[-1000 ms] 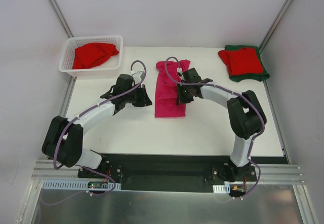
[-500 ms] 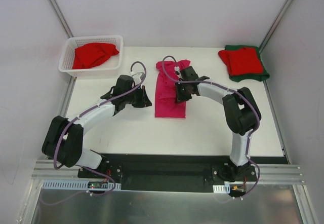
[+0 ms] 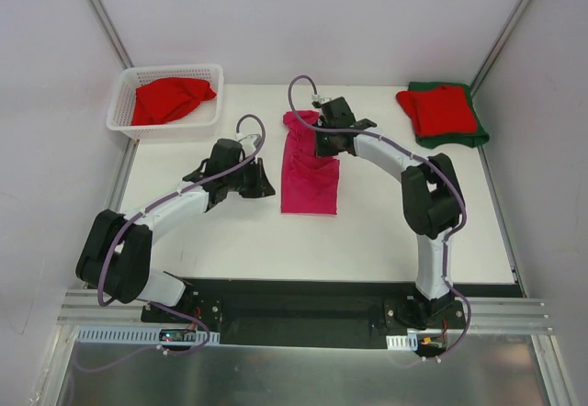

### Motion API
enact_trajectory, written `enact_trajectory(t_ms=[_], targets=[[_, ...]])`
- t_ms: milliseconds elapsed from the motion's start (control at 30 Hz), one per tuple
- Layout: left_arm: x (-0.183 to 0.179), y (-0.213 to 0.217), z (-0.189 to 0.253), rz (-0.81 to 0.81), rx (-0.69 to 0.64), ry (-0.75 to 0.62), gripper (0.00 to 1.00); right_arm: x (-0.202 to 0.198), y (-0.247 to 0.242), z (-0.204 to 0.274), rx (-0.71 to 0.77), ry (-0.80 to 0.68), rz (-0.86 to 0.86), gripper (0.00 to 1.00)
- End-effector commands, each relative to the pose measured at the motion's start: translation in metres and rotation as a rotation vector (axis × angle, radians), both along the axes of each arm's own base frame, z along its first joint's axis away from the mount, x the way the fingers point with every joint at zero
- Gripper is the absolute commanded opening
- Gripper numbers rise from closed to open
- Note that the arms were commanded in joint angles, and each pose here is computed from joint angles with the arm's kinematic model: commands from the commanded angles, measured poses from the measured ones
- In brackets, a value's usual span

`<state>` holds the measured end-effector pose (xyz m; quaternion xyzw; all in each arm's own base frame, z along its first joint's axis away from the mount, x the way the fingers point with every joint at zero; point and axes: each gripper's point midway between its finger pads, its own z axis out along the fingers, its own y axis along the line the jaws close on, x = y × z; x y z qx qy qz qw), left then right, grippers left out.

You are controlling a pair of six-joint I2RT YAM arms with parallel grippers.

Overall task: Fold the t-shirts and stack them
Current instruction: Fold the folded rectangular tshirt in 1/3 of the way

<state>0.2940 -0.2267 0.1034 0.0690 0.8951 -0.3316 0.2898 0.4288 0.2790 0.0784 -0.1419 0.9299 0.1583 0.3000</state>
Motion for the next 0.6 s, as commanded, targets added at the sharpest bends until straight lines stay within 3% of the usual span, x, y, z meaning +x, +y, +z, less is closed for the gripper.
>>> enact_trajectory(t_ms=[0, 200, 567], targets=[[0.003, -0.001, 0.013, 0.009, -0.032, -0.04, 0.0, 0.025, -0.007, 0.036, -0.046, -0.134, -0.027, 0.01], [0.004, -0.005, 0.012, -0.002, -0.045, -0.034, 0.0, 0.004, -0.026, 0.069, -0.039, -0.193, -0.056, 0.01], [0.005, -0.01, 0.012, -0.017, -0.065, -0.03, 0.0, -0.062, -0.042, 0.072, 0.014, -0.093, -0.009, 0.01]])
